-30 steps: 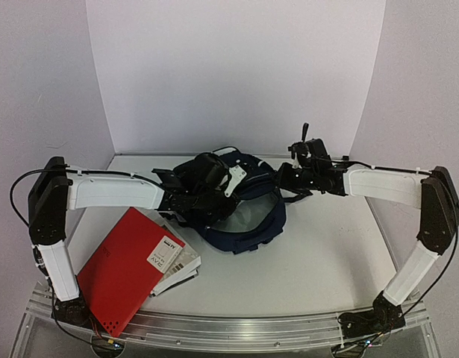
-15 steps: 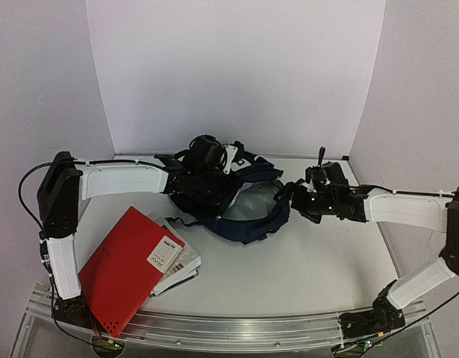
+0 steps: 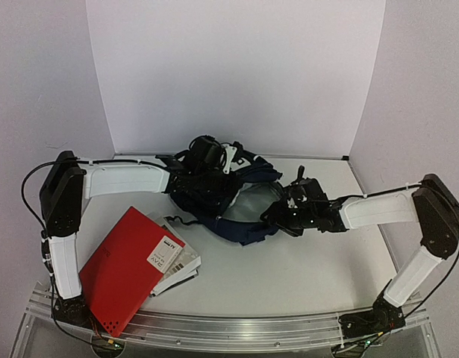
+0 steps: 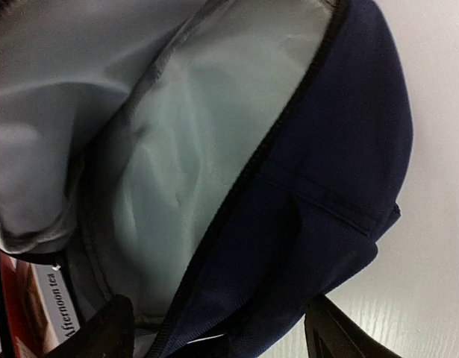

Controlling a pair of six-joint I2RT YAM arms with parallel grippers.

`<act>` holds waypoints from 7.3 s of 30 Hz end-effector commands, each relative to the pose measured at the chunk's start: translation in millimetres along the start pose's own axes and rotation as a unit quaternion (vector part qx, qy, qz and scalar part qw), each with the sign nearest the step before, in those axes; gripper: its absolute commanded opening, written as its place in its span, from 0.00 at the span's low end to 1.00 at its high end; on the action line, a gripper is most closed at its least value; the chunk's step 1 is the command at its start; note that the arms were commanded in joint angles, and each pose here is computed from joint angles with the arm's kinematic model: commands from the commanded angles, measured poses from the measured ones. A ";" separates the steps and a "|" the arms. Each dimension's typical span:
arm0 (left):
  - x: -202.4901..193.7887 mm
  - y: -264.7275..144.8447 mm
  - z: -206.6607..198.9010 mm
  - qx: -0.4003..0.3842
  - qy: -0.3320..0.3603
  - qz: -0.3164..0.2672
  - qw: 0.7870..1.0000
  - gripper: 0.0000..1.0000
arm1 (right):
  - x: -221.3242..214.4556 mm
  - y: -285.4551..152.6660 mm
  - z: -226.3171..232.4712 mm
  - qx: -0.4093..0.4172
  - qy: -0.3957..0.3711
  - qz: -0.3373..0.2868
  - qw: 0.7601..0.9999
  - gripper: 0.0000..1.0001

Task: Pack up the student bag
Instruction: Unzip the student bag at the center of the board, then pick up the files from the center of the board, then place the files in the student bag.

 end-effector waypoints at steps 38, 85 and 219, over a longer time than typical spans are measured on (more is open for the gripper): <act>150.2 -204.5 245.5 0.190 0.027 -0.180 0.965 0.00 | 124.2 25.8 -82.1 -0.170 -0.058 -0.114 0.977 0.00; 59.1 -105.6 141.8 -0.108 -0.085 -0.135 0.981 0.00 | -174.3 41.0 203.0 0.276 -0.242 0.325 0.872 0.63; 188.1 -118.1 -12.2 -0.265 0.076 -0.302 0.913 0.00 | 70.4 53.8 84.7 0.242 0.217 -0.102 0.940 0.16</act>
Point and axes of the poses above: each gripper's point midway between its finger pads, its own y axis out along the fingers, its own z axis along the line the jaws close on, x = y × z, the point moved 4 cm from there along -y, back along the fingers, and after that the axes turned 15 degrees about y, right-handed, at the moved point
